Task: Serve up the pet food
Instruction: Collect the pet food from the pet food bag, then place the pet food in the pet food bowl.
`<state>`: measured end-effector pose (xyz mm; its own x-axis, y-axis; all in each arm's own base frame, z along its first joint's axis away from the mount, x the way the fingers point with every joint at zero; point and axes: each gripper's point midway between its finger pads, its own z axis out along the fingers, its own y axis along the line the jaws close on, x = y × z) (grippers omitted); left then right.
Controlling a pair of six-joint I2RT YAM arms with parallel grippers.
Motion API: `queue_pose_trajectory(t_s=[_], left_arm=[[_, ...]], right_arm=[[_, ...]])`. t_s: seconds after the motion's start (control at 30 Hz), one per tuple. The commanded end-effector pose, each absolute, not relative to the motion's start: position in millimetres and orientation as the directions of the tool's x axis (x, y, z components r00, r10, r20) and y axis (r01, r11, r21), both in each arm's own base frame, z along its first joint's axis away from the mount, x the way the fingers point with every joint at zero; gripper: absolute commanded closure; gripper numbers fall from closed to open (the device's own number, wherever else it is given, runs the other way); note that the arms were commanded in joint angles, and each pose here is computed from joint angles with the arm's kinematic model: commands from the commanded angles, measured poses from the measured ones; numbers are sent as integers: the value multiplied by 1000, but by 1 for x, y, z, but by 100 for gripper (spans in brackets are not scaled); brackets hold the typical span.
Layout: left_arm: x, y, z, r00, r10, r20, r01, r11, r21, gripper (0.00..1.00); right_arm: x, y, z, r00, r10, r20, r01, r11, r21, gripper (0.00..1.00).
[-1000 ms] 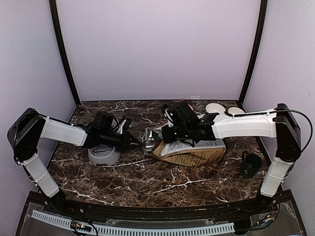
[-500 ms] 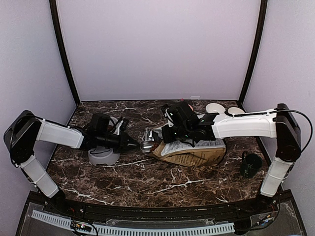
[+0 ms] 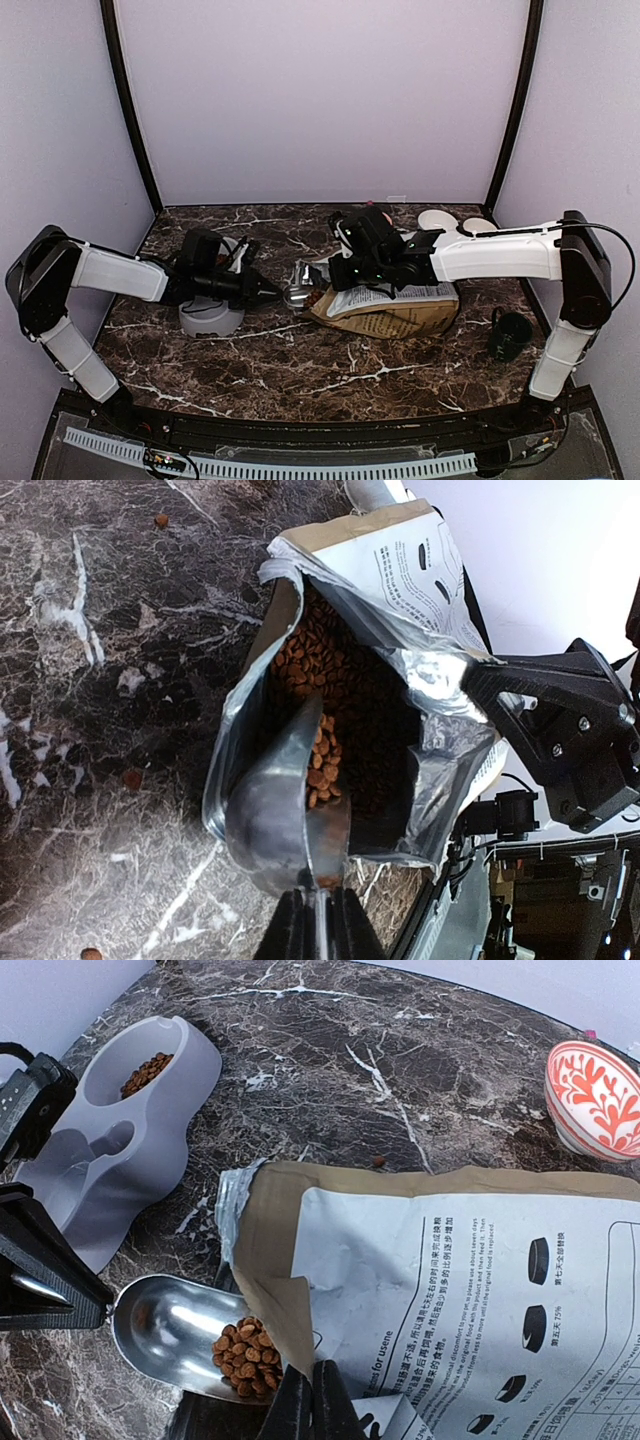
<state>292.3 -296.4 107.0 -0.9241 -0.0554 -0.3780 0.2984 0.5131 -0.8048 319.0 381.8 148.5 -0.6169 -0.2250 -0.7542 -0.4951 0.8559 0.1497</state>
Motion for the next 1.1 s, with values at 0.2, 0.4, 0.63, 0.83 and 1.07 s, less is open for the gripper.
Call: queue_pose_trajectory(t_s=[0.2, 0.4, 0.63, 0.83, 1.07], left_arm=[[290, -291, 140, -897, -96, -431, 349, 444, -825, 100], [289, -284, 144, -893, -109, -437, 349, 447, -824, 100], [284, -275, 145, -891, -131, -435, 342, 437, -832, 100], [282, -269, 152, -883, -154, -443, 347, 423, -837, 100], [276, -262, 157, -878, -185, -442, 345, 395, -851, 100]], right_arm=[[340, 365, 181, -566, -157, -809, -434, 891, 130, 100], [342, 364, 183, -563, -155, -812, -431, 893, 129, 100], [343, 365, 185, -560, -157, -813, -431, 894, 125, 100], [344, 367, 185, -563, -158, -811, -429, 895, 124, 100], [345, 370, 183, -573, -153, -805, -427, 894, 134, 100]])
